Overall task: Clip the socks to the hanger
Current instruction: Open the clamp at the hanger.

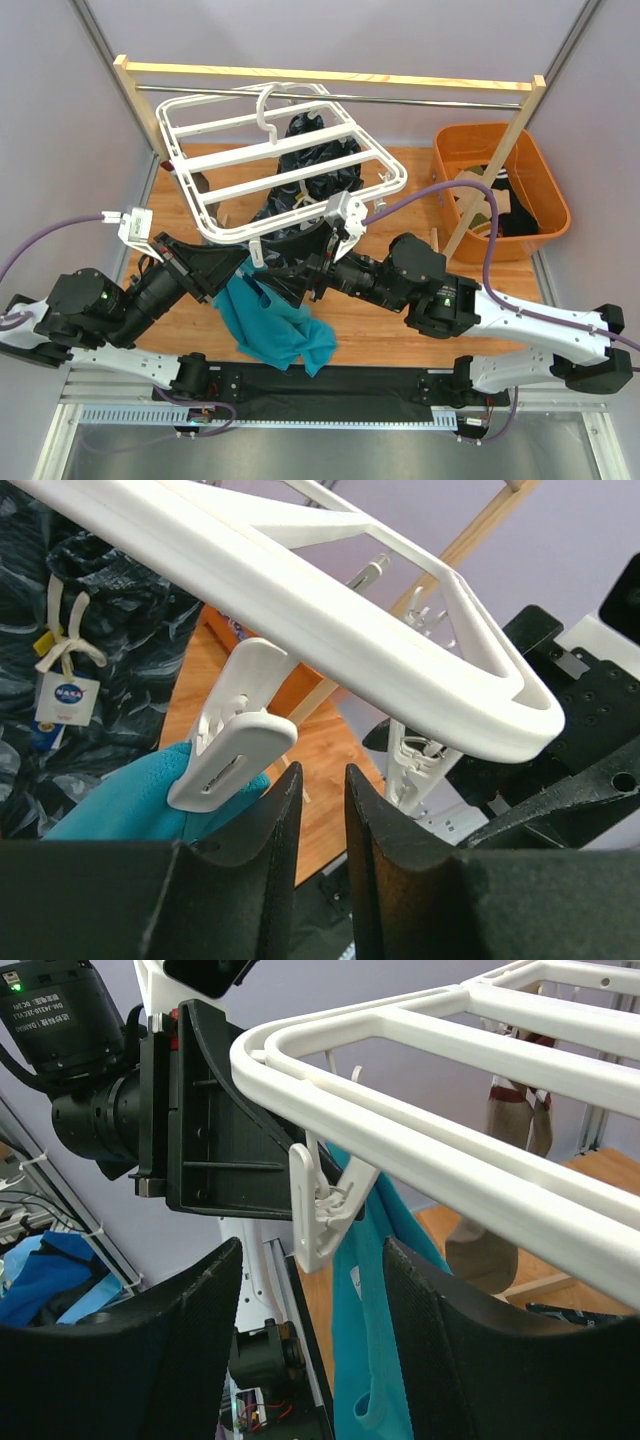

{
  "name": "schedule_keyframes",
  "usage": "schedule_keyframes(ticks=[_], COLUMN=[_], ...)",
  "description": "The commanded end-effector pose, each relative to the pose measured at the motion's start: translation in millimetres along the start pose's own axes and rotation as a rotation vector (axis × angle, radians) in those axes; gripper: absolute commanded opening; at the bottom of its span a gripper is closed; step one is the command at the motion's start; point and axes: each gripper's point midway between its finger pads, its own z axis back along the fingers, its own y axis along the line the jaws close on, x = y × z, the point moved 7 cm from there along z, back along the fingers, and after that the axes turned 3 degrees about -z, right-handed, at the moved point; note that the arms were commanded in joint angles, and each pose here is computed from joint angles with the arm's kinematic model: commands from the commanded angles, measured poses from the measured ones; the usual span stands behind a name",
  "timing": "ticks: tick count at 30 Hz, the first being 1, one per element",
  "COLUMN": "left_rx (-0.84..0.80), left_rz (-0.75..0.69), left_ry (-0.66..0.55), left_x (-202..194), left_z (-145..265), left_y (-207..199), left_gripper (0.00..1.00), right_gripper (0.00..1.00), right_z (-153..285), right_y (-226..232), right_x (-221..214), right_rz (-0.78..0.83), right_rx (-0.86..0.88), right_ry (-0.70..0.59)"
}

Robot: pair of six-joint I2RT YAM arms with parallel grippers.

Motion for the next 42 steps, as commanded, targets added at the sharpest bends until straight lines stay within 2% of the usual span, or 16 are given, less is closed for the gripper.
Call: schedule_keyframes(ticks=[1,10,18,23,37,42], left_rx=[0.051,0.072,0.078,0.084,0.075,0.089], left_rz=[-0.051,-0.044,-0.02,-0.011,-0.04,-0.079], left_ry=[0.009,0.006,0.006,0.009,-0.002,0.012], left_x=[3,4,3,2,0,-6], left_z=[0,4,7,8,0,-7], left_y=[4,14,18,21,9,1], left_gripper=[0.3,0.24,0.23,0.22,0.23,0.23], right_gripper=[0.62,0.68,0.57,0.55,0.55,0.64], right_z=[-3,-21,-37,-44,-8,8], right_y=[1,-7,-12,-13,-21,-19], right_x=[15,15,15,12,33,30], right_rz=[-0.009,0.037,0.026,0.035,-0.057,-0.105], right_rx=[0.001,-0.073,-0.122,-0.131,-0.245,-0.22], right_ry=[-0.089,-0.103,-0.197,-0.192,-0.294,-0.29])
